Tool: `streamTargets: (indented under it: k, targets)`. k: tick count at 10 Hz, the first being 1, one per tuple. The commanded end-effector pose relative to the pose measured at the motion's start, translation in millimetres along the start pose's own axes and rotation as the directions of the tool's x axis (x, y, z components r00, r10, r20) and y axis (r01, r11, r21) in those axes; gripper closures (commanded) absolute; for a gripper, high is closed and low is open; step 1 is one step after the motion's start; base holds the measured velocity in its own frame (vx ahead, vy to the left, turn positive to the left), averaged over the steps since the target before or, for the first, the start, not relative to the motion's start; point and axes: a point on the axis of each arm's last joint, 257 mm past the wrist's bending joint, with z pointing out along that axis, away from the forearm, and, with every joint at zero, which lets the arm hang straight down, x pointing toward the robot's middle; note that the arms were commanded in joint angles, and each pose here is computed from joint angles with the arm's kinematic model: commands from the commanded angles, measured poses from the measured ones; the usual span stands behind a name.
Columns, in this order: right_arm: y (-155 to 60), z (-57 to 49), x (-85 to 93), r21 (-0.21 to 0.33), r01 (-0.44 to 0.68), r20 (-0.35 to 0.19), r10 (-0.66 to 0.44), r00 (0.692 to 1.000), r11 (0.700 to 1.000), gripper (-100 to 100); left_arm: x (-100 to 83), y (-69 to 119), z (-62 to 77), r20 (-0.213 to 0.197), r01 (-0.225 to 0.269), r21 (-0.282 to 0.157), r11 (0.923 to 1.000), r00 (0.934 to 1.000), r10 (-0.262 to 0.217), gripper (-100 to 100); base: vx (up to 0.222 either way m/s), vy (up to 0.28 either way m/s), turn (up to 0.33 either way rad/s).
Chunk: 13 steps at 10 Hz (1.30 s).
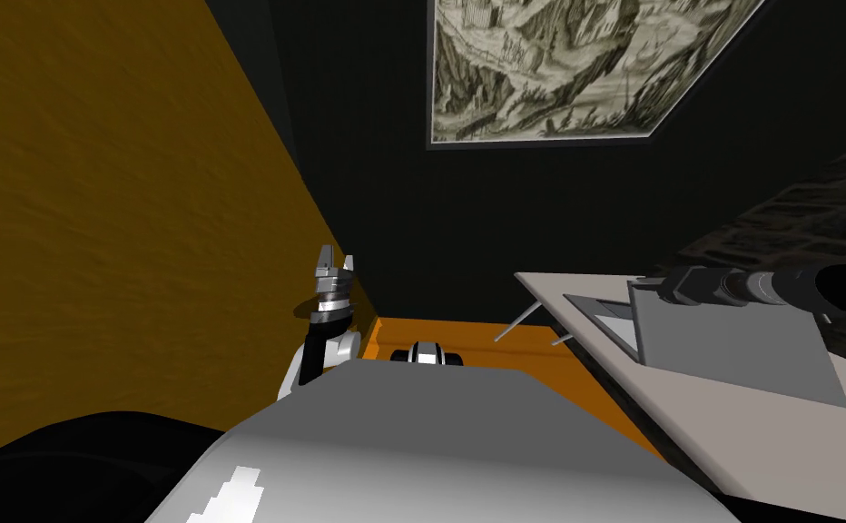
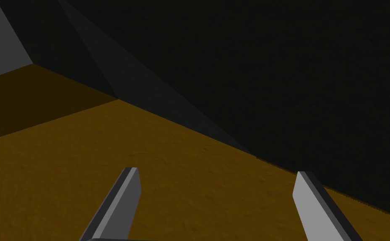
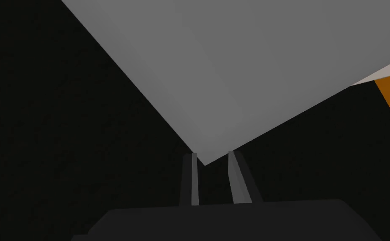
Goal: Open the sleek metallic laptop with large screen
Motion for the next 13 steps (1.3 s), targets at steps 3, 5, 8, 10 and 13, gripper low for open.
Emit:
streamTargets:
  k: [3, 5, 8, 10, 13]
  targets:
    - [-14, 12.3, -2.5, 0.088, -0.152, 0.088, 0.144, 0.986, 0.985, -100, 0.0, 0.0, 0.0, 0.0, 0.0, 0.0, 1.0, 1.0, 0.0, 0, -0.042, 0.011, -0.03]
    - [-18, 15.3, -2.5, 0.109, -0.199, 0.115, 0.186, 0.976, 0.974, -100, 0.0, 0.0, 0.0, 0.0, 0.0, 0.0, 1.0, 1.0, 0.0, 0, -0.03, 0.008, -0.019]
    - [-11, 31.8, -24.4, 0.087, -0.23, 0.16, 0.214, 0.964, 0.969, -100, 0.0, 0.0, 0.0, 0.0, 0.0, 0.0, 1.0, 1.0, 0.0, 0, -0.022, -0.009, -0.043]
    - [-6, 34.0, -16.9, 0.075, -0.224, 0.124, 0.214, 0.969, 0.972, -100, 0.0, 0.0, 0.0, 0.0, 0.0, 0.0, 1.0, 1.0, 0.0, 0, -0.013, -0.036, -0.017]
    - [5, 49.2, -32.1, 0.041, -0.226, 0.122, 0.22, 0.968, 0.973, -100, 0.0, 0.0, 0.0, 0.0, 0.0, 0.0, 1.0, 1.0, 0.0, 0, -0.008, -0.041, -0.042]
